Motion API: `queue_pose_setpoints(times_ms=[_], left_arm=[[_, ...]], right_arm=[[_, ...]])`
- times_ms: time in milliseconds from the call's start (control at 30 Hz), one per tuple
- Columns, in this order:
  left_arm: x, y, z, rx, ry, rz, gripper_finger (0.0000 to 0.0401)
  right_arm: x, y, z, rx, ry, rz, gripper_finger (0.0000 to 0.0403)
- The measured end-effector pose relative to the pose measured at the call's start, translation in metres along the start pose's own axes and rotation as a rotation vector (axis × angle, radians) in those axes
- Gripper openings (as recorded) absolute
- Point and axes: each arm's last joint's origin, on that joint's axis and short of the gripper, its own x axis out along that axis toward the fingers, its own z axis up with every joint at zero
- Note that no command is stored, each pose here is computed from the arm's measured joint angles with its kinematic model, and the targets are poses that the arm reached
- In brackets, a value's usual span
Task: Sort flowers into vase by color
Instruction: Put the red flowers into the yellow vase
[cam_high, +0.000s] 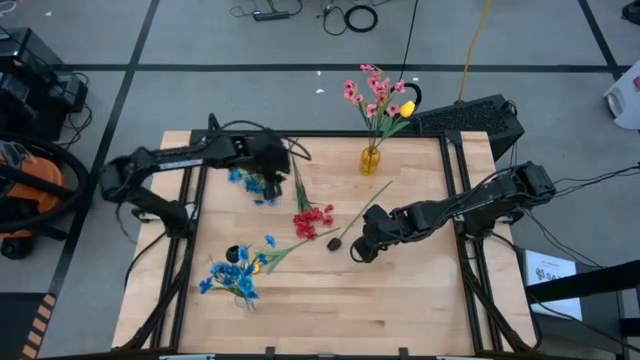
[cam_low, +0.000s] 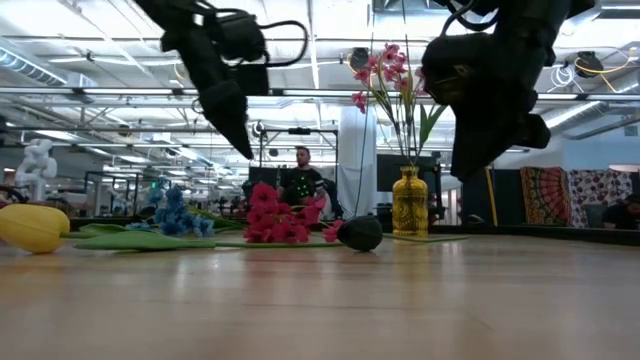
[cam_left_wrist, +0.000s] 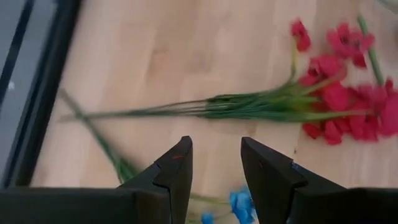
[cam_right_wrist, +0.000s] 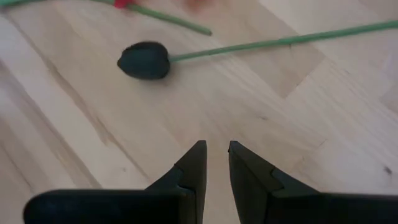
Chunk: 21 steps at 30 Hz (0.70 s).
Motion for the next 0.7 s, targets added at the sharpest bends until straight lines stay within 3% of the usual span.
queue_pose_setpoints(times_ms=[233, 433, 533, 700], left_arm=[[0.033, -0.020, 0.021, 0.485, 0.114, -0.049, 0.0143], [0.062, -0.033, 0.019, 0.916, 0.248, -0.022, 0.0143], [0.076, -0.037, 0.017, 1.008, 0.293, -0.028, 0.0143], [0.097, -0.036, 0.016, 1.026, 0.324, 0.007, 0.0143]], right_arm=[[0.000, -0.001, -0.004, -0.020, 0.033, -0.015, 0.0059], [-0.001, 0.001, -0.009, -0.041, 0.039, -0.010, 0.0059], [-0.002, 0.003, -0.012, -0.043, 0.042, -0.006, 0.0059], [-0.003, 0.006, -0.017, -0.059, 0.045, 0.002, 0.0059]])
